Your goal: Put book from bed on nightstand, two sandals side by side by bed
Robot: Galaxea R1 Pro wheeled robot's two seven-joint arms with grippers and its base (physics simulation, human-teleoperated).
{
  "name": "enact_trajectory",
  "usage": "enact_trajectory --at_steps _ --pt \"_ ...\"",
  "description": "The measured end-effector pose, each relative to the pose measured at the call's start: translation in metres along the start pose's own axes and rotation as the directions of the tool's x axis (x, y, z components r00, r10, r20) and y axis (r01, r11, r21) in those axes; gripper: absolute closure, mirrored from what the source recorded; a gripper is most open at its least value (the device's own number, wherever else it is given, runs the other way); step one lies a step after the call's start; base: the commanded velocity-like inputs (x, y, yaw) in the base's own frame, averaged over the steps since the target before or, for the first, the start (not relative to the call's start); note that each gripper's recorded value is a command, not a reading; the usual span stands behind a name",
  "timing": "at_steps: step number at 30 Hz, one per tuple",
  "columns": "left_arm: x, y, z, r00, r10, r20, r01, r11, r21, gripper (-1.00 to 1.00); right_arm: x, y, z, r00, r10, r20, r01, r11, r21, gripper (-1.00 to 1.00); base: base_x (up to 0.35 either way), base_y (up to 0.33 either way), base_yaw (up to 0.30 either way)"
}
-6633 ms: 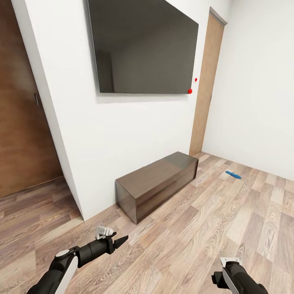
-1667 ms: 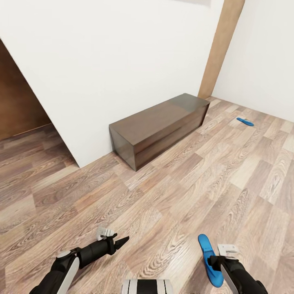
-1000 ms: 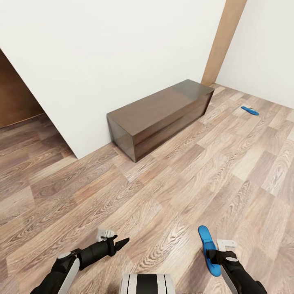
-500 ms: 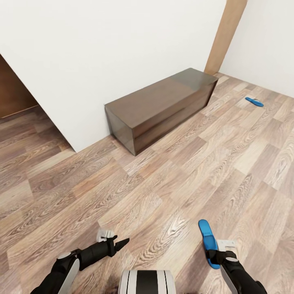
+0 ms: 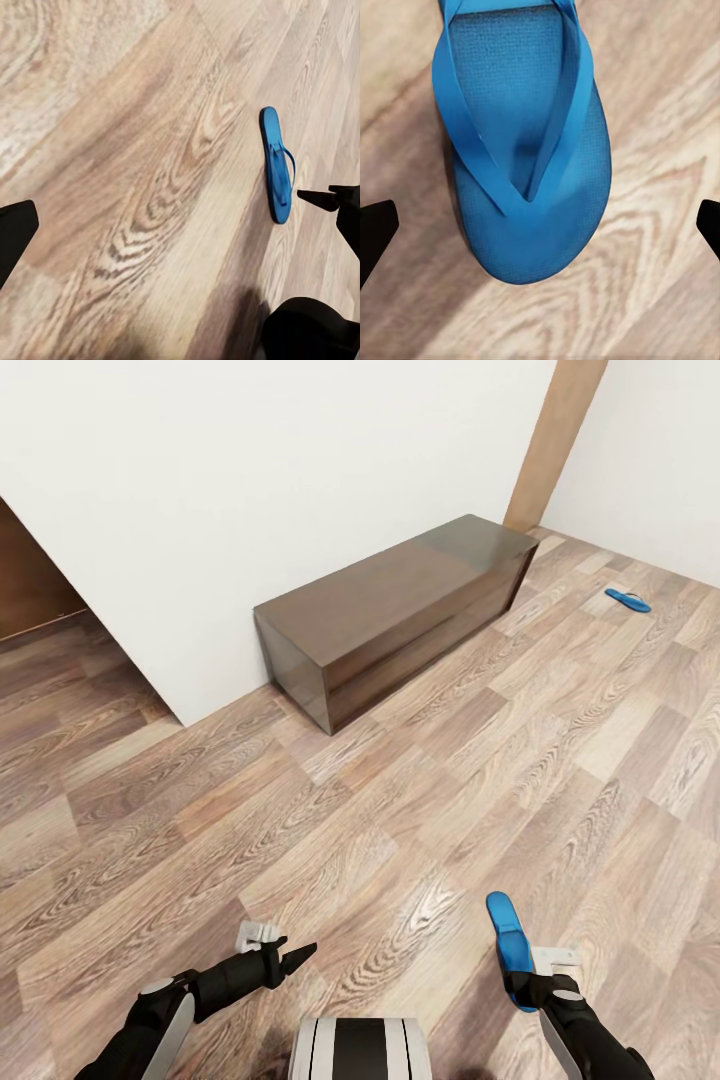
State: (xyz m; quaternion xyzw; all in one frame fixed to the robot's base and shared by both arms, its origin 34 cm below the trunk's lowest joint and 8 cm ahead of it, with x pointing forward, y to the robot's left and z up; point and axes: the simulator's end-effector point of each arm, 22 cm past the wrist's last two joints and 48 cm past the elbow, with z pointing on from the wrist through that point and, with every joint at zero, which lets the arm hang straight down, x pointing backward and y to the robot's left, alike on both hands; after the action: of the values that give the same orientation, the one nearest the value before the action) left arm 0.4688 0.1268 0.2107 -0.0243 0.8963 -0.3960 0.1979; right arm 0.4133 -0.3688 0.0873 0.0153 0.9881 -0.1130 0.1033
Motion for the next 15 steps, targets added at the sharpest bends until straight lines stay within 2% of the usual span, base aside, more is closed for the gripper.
enact_trajectory --at_steps 7,15 --pt "-0.0002 -0.0001 -0.0001 1.000 0.001 0.001 -0.001 1.000 0.000 -1.00 0.0004 -0.0002 -0.0001 1.000 0.000 -0.001 0.000 1.000 0.001 -1.00 0.167 0.000 0.000" --pt "-0.0002 0.0001 0.0000 1.000 0.001 0.001 -0.001 1.000 0.000 -1.00 0.0000 -0.0001 0.0000 1.000 0.000 0.000 0.000 1.000 0.001 -1.00 0.023 0.000 0.000"
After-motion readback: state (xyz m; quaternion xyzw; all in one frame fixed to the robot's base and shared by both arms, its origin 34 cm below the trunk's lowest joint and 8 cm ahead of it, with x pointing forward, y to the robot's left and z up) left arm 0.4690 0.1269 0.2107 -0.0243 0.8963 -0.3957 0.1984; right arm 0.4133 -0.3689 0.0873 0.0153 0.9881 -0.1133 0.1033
